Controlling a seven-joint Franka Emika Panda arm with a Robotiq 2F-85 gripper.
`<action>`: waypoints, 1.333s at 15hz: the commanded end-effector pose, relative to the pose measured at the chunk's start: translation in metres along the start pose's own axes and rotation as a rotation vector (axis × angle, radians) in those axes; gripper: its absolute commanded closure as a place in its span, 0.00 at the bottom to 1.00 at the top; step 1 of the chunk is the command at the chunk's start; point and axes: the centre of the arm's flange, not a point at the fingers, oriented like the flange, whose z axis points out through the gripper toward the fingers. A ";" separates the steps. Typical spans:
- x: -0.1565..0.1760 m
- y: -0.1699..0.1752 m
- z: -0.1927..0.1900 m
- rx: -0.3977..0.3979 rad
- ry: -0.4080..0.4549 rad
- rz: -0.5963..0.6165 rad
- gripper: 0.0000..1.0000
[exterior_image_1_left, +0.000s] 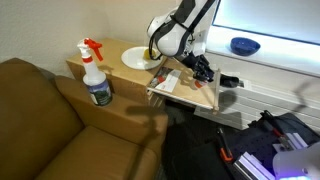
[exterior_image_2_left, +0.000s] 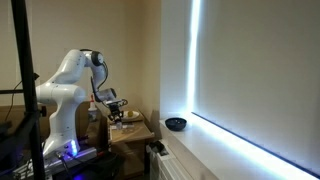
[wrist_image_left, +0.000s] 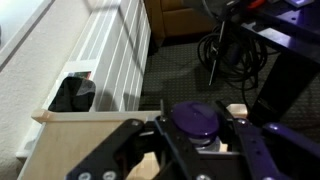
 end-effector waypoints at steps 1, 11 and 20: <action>0.033 0.010 0.007 0.011 -0.043 -0.033 0.81; 0.064 0.024 0.018 0.048 0.067 -0.055 0.25; 0.048 0.044 0.044 0.205 0.503 0.007 0.00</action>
